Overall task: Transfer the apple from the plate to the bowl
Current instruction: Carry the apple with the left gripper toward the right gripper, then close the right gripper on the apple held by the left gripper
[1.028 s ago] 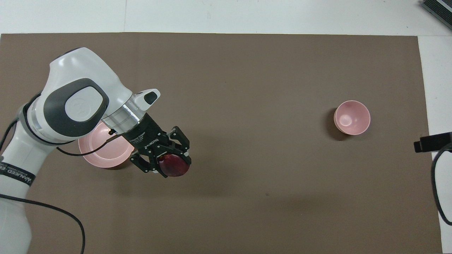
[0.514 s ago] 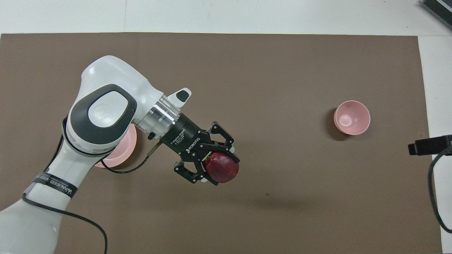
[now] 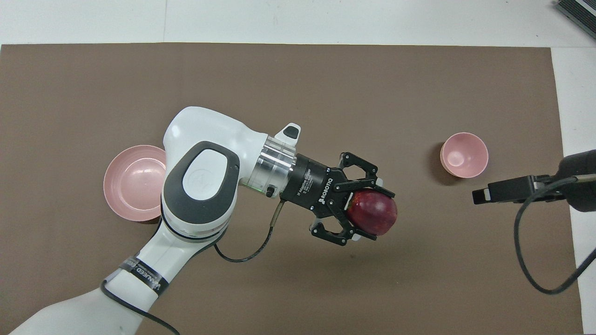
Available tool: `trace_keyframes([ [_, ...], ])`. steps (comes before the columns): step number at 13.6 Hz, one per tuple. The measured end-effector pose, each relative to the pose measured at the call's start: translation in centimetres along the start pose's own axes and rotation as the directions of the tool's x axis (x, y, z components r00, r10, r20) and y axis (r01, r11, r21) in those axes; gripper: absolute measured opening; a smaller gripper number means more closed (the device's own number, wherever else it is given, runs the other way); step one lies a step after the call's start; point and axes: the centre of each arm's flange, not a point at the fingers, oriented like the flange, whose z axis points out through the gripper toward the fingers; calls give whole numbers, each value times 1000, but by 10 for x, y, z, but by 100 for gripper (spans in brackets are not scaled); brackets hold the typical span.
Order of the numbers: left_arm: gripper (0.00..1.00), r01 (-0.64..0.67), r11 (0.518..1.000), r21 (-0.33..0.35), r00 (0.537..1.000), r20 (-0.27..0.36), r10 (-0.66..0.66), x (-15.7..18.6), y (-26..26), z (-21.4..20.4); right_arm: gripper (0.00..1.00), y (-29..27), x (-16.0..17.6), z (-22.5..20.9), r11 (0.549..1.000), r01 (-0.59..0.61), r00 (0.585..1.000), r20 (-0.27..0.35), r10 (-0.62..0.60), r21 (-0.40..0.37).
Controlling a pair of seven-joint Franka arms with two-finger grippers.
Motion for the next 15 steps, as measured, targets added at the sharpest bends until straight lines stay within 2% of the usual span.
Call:
trace_keyframes([
  [3, 76, 97, 986, -136, 993, 85, -86, -6, 0, 30, 100, 7, -5, 14, 983, -47, 999, 21, 44, 179],
  [6, 76, 183, 960, -213, 978, 136, -156, -7, -7, 54, 100, 15, -13, 13, 946, -86, 996, 18, 85, 313],
  [8, 76, 224, 944, -241, 969, 163, -188, -5, -12, 58, 100, 16, -20, 10, 913, -100, 995, 26, 98, 396],
  [10, 76, 244, 938, -247, 963, 181, -202, -6, -15, 58, 100, 25, -24, 13, 888, -126, 992, 39, 121, 442],
  [15, 76, 280, 924, -259, 949, 219, -226, -13, -21, 72, 100, 29, -19, 31, 856, -130, 992, 62, 114, 500],
])
